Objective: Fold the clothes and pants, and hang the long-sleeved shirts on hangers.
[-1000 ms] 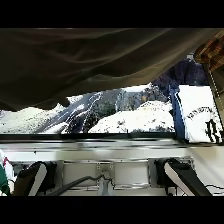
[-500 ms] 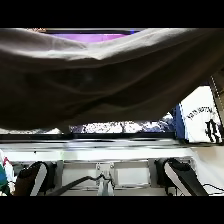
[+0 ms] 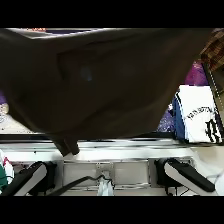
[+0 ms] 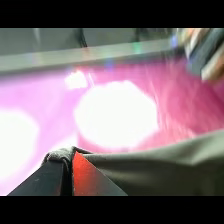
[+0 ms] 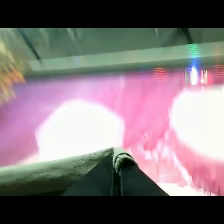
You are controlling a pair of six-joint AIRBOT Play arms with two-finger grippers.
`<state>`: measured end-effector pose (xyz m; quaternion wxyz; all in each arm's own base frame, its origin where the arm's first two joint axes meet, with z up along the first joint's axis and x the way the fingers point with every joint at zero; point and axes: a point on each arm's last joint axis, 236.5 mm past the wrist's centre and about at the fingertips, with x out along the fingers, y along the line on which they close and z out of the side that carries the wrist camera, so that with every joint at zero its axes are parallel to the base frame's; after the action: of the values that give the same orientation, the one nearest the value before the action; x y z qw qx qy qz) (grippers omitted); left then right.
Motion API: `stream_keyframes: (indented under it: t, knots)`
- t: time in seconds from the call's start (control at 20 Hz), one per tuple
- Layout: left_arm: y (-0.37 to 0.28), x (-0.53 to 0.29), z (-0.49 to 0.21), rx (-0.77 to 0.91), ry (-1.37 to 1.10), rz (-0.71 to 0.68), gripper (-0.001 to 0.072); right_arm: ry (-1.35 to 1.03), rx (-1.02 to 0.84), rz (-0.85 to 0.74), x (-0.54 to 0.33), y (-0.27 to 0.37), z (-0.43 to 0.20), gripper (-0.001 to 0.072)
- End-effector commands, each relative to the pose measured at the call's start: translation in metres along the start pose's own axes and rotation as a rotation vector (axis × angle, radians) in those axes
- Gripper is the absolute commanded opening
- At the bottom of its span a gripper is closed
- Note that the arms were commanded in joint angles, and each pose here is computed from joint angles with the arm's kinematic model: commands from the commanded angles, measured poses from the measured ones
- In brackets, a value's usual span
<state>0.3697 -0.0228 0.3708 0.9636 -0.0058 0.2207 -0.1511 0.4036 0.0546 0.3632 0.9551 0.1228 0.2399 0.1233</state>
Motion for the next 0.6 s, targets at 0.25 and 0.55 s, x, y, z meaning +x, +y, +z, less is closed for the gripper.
stream_keyframes:
  t: [0.25,0.55]
  knots:
    - [0.06,0.246,-0.141,0.049,0.411,0.019,0.0,0.312,0.182,-0.055,0.22,-0.1,-0.106,0.0026]
    - [0.063,0.344,-0.179,0.152,0.366,0.105,-0.0001,0.282,0.234,-0.101,0.294,-0.144,-0.141,0.0026]
